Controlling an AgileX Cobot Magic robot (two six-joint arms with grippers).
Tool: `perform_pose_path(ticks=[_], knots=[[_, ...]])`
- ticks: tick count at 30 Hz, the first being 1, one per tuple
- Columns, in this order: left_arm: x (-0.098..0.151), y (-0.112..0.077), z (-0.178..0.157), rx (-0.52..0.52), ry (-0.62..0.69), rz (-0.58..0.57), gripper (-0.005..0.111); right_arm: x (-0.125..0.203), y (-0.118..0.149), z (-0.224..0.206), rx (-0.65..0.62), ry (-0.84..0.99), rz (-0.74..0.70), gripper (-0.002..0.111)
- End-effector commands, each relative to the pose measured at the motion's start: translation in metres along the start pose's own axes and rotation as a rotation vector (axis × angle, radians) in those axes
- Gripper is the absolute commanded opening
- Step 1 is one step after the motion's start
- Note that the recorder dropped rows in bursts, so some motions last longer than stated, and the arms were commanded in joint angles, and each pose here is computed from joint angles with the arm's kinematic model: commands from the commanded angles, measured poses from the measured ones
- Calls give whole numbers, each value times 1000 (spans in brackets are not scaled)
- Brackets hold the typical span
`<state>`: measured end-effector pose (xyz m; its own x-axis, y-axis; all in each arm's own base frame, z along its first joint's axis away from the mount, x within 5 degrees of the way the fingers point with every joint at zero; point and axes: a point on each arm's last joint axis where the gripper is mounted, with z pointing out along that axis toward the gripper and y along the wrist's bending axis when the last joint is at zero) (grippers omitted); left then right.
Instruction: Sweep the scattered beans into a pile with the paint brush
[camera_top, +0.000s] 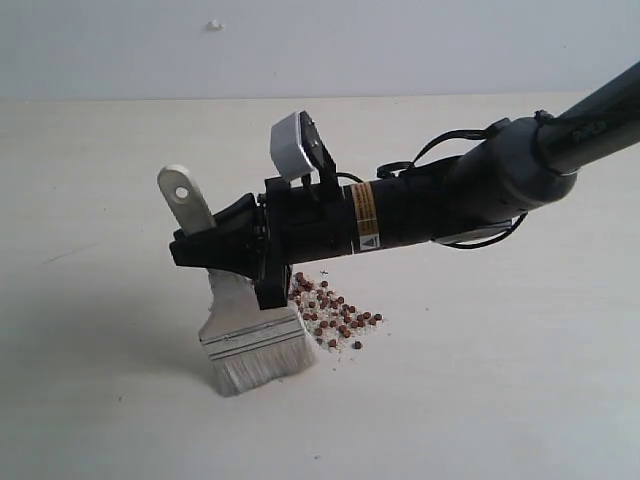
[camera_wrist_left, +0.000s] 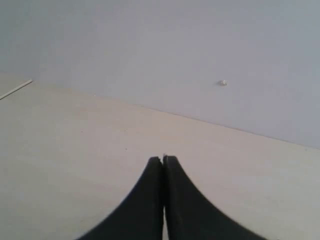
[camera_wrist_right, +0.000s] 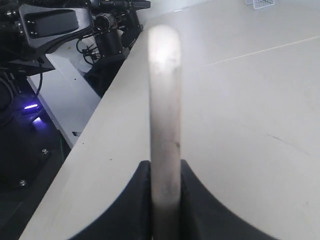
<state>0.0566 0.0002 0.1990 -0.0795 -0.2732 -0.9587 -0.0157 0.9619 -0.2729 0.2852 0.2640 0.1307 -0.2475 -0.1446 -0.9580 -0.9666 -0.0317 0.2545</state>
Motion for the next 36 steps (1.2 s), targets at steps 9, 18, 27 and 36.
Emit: perform_pose_path(ticks=[9,18,27,36], knots=[[1,0,0,8,-4,-1,0,-11,-54,-19,126,-114,30,0],[1,0,0,8,-4,-1,0,-60,-34,-27,11,-38,141,0],[1,0,0,8,-4,-1,0,-60,-13,-57,-80,241,-90,0],[1,0,0,8,-4,-1,0,-34,-26,-55,-70,266,100,0]])
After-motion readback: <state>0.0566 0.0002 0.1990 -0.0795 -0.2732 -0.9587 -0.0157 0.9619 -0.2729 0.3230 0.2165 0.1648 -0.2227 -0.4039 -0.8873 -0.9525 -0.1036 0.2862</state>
